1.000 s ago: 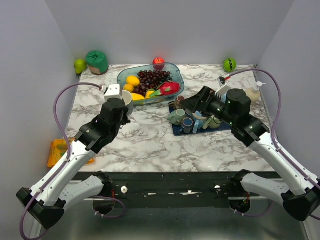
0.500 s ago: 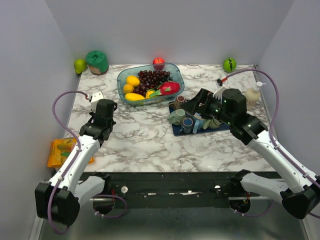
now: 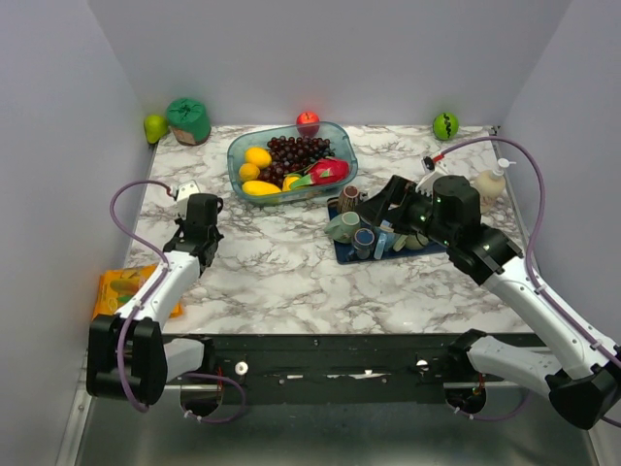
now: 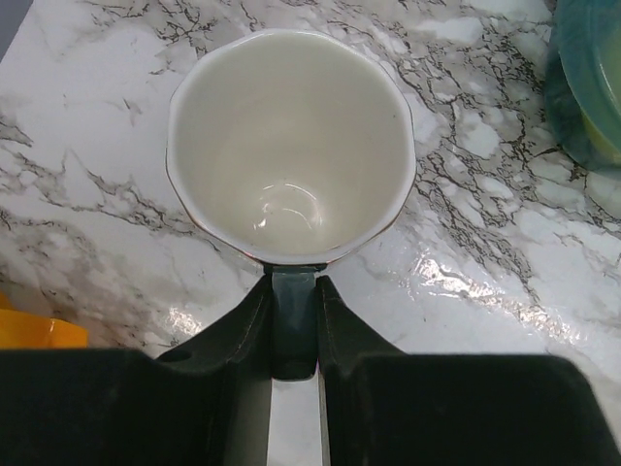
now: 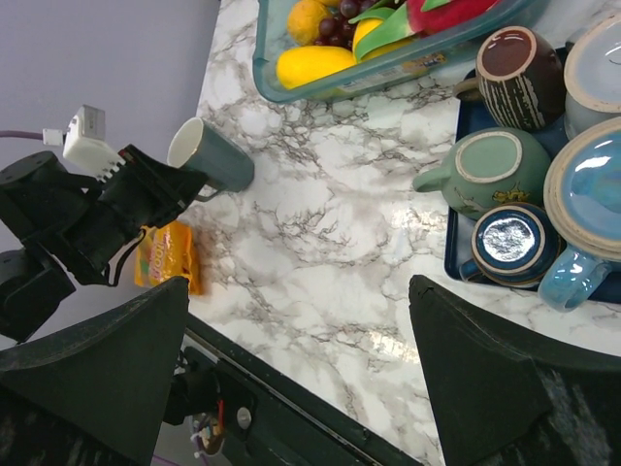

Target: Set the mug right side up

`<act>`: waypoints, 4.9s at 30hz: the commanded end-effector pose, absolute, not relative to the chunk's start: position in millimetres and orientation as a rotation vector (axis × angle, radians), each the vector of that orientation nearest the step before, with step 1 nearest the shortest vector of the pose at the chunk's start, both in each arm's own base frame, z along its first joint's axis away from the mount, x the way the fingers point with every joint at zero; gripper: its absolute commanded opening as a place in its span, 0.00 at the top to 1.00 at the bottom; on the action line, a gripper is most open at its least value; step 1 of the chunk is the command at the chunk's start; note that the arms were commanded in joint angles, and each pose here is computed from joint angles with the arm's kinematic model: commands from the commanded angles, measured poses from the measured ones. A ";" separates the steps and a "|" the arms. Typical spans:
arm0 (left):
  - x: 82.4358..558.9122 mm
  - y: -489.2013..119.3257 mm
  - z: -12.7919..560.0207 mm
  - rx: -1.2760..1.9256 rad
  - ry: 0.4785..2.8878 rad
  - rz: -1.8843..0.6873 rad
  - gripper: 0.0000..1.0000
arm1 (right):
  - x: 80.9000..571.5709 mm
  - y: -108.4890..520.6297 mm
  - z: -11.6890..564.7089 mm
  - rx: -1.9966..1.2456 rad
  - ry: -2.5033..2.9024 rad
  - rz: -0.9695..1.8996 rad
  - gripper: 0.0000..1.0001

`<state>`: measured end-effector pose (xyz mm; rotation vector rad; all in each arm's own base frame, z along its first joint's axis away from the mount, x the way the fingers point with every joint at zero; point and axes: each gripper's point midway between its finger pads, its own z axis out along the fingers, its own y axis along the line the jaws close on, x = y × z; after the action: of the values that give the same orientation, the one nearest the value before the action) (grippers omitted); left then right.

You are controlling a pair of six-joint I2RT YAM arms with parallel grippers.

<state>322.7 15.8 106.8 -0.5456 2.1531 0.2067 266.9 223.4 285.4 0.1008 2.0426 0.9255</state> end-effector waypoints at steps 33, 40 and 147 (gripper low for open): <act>281.8 -26.7 233.7 -0.414 2.054 -0.190 0.01 | 283.5 111.2 193.4 0.493 2.255 0.099 0.03; 283.1 -92.6 268.5 -0.136 2.018 -0.579 0.01 | 285.9 96.3 136.7 0.490 2.344 -0.089 0.18; 230.6 -237.3 361.6 0.193 1.699 -1.436 0.01 | 251.3 231.3 428.2 0.001 1.574 1.393 0.99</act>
<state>251.0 -202.2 329.1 0.1095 1.8080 -1.2350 276.8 195.7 332.6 0.2048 1.8875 1.0610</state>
